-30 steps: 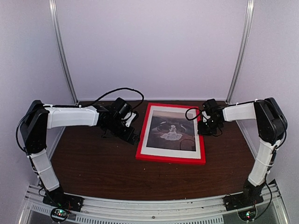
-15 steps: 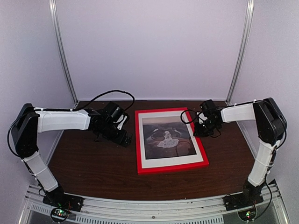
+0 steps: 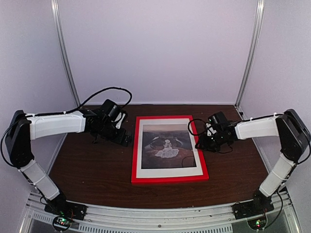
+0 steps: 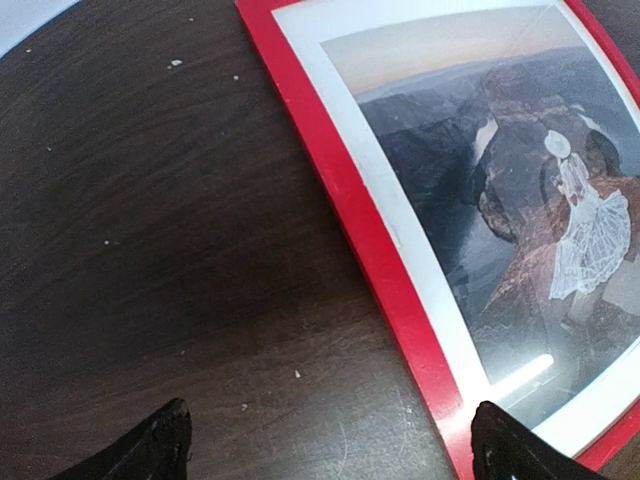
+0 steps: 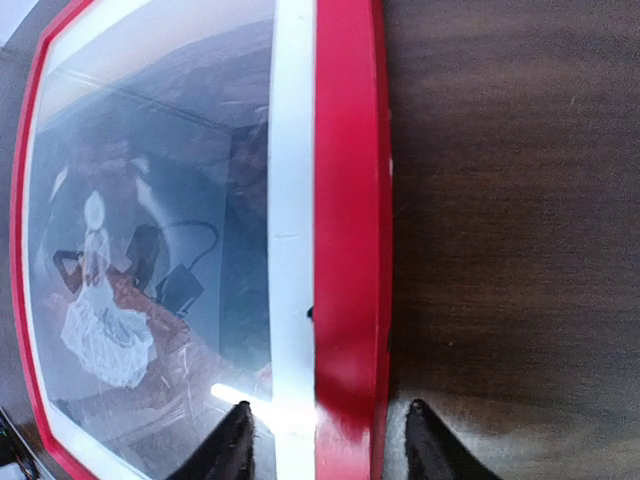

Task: Put the photo into the frame
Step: Position the photo frame at the center of the board, then reset both arms

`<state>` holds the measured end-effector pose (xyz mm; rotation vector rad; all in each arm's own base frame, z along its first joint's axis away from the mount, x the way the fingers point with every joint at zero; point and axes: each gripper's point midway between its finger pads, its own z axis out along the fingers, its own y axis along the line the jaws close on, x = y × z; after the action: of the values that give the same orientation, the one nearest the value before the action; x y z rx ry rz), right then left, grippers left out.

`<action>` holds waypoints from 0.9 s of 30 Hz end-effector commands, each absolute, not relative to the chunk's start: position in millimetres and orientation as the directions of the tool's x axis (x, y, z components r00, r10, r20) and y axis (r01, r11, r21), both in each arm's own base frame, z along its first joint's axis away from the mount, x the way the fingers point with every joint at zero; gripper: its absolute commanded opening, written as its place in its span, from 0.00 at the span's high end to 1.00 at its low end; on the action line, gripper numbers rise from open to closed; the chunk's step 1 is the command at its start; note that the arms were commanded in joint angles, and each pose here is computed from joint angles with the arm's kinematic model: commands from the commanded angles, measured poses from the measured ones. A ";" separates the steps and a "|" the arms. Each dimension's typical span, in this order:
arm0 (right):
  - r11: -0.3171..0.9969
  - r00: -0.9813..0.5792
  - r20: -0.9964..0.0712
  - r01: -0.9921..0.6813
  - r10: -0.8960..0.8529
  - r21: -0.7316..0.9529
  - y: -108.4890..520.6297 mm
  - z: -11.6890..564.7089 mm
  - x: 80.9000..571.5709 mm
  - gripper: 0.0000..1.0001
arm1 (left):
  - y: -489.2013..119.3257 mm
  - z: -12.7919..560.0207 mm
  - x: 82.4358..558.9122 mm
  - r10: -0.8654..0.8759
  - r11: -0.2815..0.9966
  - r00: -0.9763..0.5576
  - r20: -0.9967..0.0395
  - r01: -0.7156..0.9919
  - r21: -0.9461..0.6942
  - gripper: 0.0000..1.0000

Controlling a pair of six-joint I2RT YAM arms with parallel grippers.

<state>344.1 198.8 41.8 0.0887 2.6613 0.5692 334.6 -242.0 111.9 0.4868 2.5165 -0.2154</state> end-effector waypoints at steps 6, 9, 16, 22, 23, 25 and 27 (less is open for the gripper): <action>0.959 -0.756 -0.650 -0.121 0.079 0.258 157.5 160.0 338.5 0.25 | -186.0 168.3 339.2 0.179 0.959 -0.710 -0.682 0.281 -0.041 0.02; 0.975 -0.701 -0.712 -0.131 0.035 0.178 137.5 190.1 331.1 0.17 | -172.8 185.7 330.7 0.137 0.969 -0.689 -0.712 0.242 -0.049 0.02; 0.994 -0.591 -0.806 -0.096 -0.014 0.053 98.1 234.2 312.1 0.00 | -141.6 225.0 309.4 0.056 0.983 -0.578 -0.814 0.176 -0.057 0.02; 0.990 -0.496 -0.868 -0.133 -0.036 0.035 90.1 262.1 296.4 0.00 | -118.4 243.2 294.7 -0.002 0.988 -0.455 -0.890 0.134 -0.071 0.02; 0.989 -0.487 -0.872 -0.142 -0.043 0.031 90.0 262.5 294.6 0.00 | -116.1 244.2 292.8 -0.004 0.989 -0.448 -0.894 0.131 -0.070 0.02; 0.989 -0.471 -0.881 -0.144 -0.050 0.021 87.9 263.2 292.2 0.00 | -113.1 244.6 290.4 -0.002 0.990 -0.443 -0.897 0.126 -0.064 0.02; 0.991 -0.461 -0.886 -0.130 -0.048 0.014 84.2 263.2 290.9 0.00 | -111.5 244.4 289.4 0.005 0.991 -0.444 -0.896 0.124 -0.056 0.02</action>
<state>293.1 95.1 270.8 -0.1149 2.0538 0.1713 284.0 -117.8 232.5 0.1214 2.0915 -0.1623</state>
